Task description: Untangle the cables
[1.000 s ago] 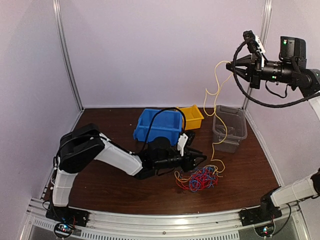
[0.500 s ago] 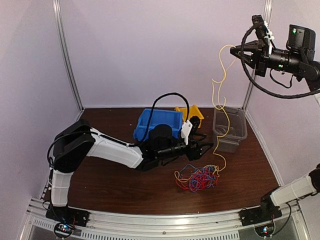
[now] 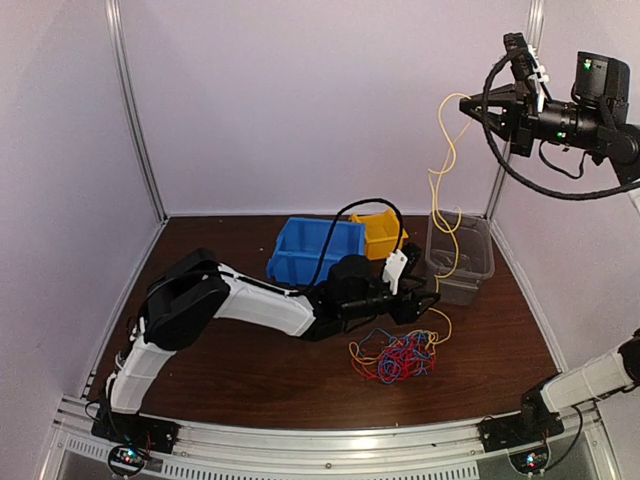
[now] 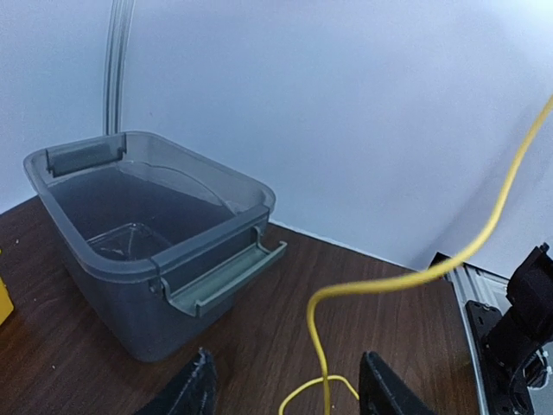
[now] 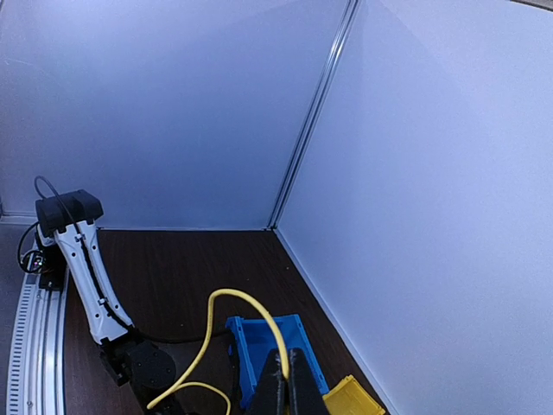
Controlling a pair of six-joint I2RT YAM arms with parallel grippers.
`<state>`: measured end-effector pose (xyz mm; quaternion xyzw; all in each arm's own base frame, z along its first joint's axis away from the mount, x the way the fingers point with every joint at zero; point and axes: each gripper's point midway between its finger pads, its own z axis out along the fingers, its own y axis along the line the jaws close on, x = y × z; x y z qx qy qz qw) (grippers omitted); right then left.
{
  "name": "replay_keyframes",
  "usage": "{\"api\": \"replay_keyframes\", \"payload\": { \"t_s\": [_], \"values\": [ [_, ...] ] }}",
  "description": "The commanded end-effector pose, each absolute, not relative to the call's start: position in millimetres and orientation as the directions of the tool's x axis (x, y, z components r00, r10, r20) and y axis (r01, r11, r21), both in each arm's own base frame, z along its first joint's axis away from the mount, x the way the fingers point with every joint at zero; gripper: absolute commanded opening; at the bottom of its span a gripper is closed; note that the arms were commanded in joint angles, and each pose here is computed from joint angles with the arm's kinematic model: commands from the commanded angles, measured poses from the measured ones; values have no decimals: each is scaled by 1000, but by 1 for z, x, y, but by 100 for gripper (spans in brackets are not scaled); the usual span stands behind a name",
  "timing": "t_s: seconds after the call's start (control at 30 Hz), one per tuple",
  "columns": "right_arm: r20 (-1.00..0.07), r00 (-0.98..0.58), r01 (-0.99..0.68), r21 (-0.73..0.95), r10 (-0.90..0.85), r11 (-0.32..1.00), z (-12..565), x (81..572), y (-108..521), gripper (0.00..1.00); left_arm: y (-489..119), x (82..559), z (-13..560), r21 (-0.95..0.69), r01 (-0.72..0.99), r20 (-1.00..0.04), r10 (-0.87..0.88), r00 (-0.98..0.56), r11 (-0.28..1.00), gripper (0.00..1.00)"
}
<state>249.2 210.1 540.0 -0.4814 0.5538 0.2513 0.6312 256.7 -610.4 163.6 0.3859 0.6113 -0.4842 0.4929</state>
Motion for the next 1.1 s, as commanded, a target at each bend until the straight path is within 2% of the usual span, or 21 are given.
{"api": "replay_keyframes", "payload": {
  "t_s": [0.0, 0.1, 0.17, 0.27, 0.37, 0.4, 0.43, 0.6, 0.7, 0.77, 0.9, 1.07],
  "values": [
    [-947, 250, -863, -312, -202, 397, 539, 242, 209, 0, -623, 265, 191, -163, 956, -985, -88, -146, 244, 58],
    [-947, 249, -864, -311, -202, 395, 538, 241, 210, 0, -633, 275, 192, -149, 951, -987, -93, -128, 269, 58],
    [-947, 249, -863, -313, -204, 397, 538, 241, 209, 0, -640, 282, 192, -151, 945, -988, -89, -130, 292, 53],
    [-945, 250, -857, -318, -212, 407, 536, 242, 208, 0, -640, 287, 200, -164, 936, -985, -110, -136, 312, 34],
    [-941, 246, -849, -324, -232, 416, 531, 244, 206, 0, -634, 286, 207, -170, 932, -983, -115, -140, 319, 9],
    [-940, 243, -847, -326, -239, 421, 528, 245, 205, 0, -631, 285, 210, -167, 932, -984, -115, -136, 322, 2],
    [-940, 239, -844, -326, -245, 426, 526, 246, 204, 0, -627, 284, 213, -158, 931, -985, -112, -128, 328, 0],
    [-940, 185, -827, -307, -287, 472, 499, 266, 202, 0, -600, 273, 271, -77, 937, -989, -145, -29, 340, 0],
    [-935, 163, -796, -313, -316, 517, 486, 280, 195, 0, -570, 268, 340, -38, 925, -970, -237, 56, 378, 0],
    [-936, 140, -765, -309, -322, 565, 480, 291, 186, 0, -545, 262, 382, 4, 907, -953, -272, 131, 421, 0],
    [-932, 80, -709, -302, -353, 637, 456, 314, 174, 0, -477, 260, 462, 79, 798, -902, -297, 312, 597, 0],
    [-940, 36, -748, -251, -340, 615, 427, 323, 182, 0, -439, 266, 481, 132, 703, -899, -214, 381, 698, 0]
  ]
}}
